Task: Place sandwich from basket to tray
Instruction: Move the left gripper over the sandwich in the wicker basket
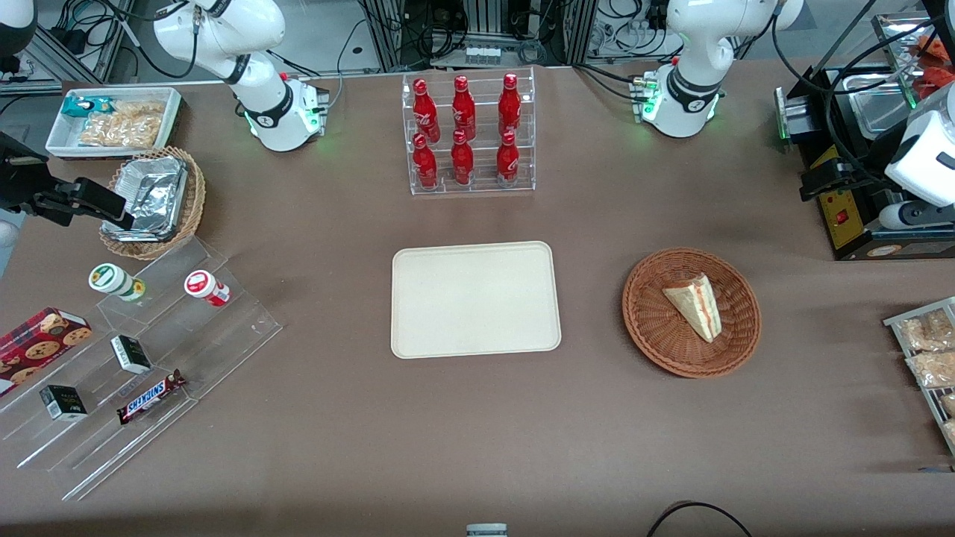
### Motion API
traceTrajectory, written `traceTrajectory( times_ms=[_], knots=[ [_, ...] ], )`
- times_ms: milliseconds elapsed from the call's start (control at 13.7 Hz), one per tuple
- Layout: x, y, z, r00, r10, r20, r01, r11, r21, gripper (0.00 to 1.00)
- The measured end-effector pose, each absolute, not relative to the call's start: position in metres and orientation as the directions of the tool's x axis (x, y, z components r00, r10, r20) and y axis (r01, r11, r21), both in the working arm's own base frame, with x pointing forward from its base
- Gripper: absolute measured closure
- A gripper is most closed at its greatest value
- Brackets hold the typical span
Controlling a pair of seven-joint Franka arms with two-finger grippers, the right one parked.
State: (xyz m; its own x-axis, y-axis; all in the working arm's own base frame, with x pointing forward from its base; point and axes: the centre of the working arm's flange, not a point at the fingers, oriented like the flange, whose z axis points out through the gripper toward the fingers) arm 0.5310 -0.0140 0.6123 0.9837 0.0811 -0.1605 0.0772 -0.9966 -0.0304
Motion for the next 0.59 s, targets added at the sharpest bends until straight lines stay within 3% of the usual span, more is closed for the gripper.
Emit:
traceTrajectory(
  times_ms=[220,585],
  knots=[
    [0.535,-0.015,0.606,0.983,0.079,-0.165,0.075,-0.997,-0.030,0.00],
    [0.554,-0.016,0.561,0.972,0.077,-0.222,0.072,-0.997,-0.031,0.00]
  ],
)
